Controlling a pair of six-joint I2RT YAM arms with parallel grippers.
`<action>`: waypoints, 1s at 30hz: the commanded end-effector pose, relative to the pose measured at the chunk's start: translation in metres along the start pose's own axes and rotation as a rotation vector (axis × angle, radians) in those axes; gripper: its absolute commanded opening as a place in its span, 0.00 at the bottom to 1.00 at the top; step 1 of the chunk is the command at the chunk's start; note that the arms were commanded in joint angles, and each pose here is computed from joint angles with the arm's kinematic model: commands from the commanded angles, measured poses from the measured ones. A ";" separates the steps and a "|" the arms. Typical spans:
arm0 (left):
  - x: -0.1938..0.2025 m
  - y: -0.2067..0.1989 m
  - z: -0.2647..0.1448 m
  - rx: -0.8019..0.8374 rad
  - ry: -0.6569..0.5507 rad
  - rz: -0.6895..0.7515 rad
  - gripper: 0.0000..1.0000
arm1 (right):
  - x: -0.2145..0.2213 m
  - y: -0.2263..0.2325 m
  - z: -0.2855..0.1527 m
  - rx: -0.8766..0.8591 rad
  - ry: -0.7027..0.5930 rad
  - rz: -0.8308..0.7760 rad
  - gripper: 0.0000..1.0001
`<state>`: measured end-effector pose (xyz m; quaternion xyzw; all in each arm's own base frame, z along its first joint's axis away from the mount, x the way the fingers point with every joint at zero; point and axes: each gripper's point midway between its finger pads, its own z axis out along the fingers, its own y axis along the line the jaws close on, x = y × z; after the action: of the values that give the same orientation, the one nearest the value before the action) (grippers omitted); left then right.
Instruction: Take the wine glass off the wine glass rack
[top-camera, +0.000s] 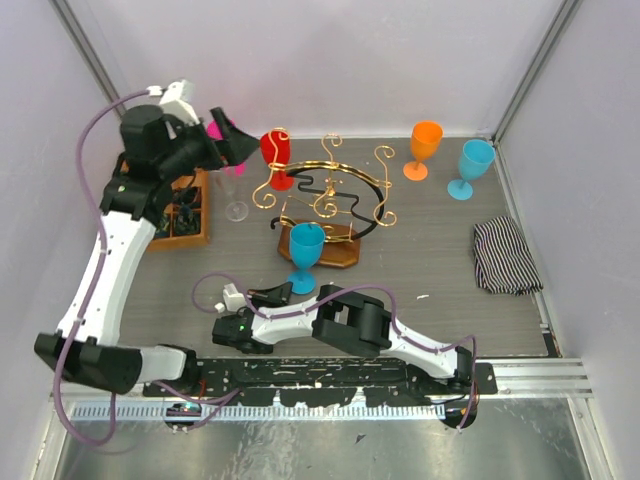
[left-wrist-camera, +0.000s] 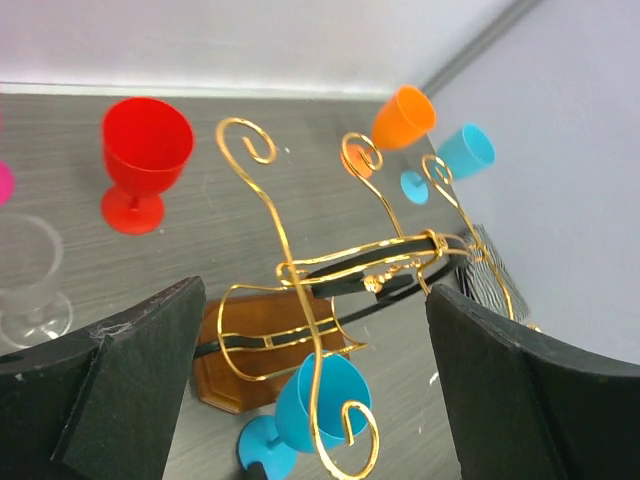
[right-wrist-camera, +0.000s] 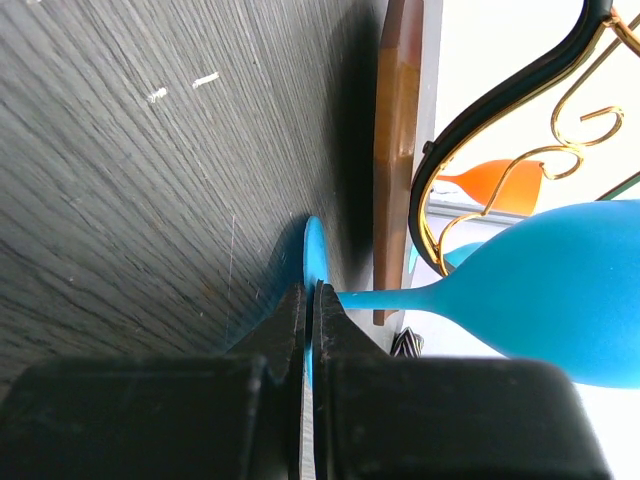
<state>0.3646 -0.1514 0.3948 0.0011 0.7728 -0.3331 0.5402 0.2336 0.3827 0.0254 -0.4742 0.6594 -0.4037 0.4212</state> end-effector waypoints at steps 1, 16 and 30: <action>0.037 -0.007 0.021 0.042 0.166 0.104 0.98 | 0.011 0.082 -0.003 -0.313 0.054 0.141 0.01; 0.102 0.012 0.046 -0.015 0.453 0.178 0.74 | 0.013 0.082 -0.002 -0.328 0.066 0.151 0.01; 0.115 0.003 0.047 0.055 0.489 0.135 0.00 | 0.014 0.077 -0.013 -0.394 0.089 0.167 0.01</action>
<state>0.3608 -0.2084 0.2837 0.1383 0.8767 -0.2877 0.3598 0.2341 0.3800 0.0247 -0.4785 0.6694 -0.3952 0.4084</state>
